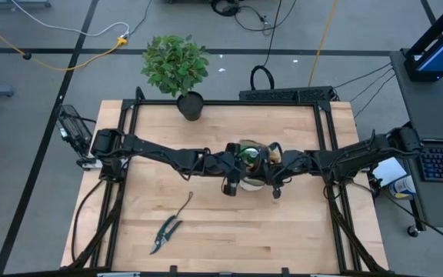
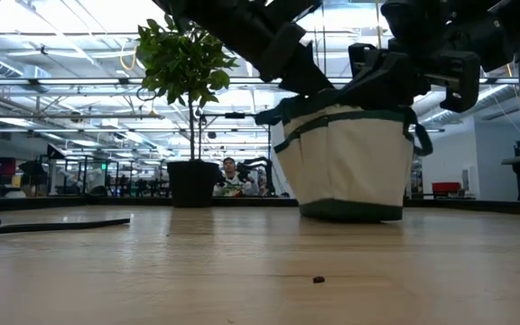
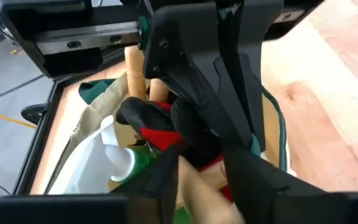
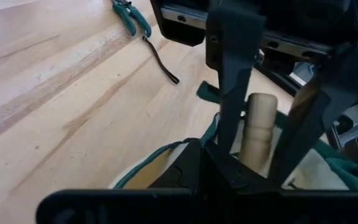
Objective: Pick & Place Garden tools in Gardening bag
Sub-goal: Put the brown hand rake into the light brown gardening bag
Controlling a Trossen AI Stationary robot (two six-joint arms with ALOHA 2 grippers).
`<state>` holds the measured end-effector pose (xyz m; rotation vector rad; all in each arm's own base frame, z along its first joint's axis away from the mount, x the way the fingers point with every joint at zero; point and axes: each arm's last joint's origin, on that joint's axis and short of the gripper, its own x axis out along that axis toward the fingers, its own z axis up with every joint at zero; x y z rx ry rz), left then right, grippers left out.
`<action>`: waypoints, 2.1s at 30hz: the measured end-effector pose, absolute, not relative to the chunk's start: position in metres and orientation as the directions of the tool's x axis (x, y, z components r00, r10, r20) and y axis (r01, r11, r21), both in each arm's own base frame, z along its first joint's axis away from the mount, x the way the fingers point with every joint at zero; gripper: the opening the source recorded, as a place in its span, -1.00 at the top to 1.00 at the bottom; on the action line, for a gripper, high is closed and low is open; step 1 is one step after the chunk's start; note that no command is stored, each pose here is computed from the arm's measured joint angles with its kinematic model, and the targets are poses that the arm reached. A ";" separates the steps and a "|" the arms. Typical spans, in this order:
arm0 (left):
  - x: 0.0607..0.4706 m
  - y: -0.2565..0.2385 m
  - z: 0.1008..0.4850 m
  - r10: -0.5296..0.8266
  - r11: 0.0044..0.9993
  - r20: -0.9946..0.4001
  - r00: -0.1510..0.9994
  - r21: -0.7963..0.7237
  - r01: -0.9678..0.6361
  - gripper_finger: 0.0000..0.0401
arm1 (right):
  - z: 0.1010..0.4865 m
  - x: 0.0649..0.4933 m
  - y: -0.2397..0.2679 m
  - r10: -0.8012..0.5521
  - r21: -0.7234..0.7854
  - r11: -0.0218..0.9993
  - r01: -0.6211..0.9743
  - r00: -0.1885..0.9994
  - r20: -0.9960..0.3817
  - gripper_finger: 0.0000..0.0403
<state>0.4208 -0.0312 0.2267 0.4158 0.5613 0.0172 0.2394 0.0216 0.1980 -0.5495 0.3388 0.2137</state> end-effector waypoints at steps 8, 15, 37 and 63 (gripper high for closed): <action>0.418 -0.043 0.243 0.128 0.890 -0.489 0.863 0.441 0.118 -0.05 | 0.198 0.239 0.022 0.124 -0.461 0.836 -0.297 0.921 -0.369 0.99; 0.398 -0.054 0.280 0.131 0.884 -0.501 0.856 0.449 0.127 -0.12 | 0.198 0.239 0.021 0.106 -0.462 0.840 -0.283 0.922 -0.371 0.99; 0.384 -0.052 0.254 0.153 0.974 -0.686 0.712 0.227 0.009 -0.12 | 0.199 0.240 0.022 0.107 -0.465 0.841 -0.278 0.927 -0.360 0.99; 0.384 -0.047 0.237 0.123 0.946 -0.762 0.636 0.283 0.156 0.91 | 0.200 0.240 0.022 0.110 -0.370 0.896 -0.247 0.929 -0.355 0.92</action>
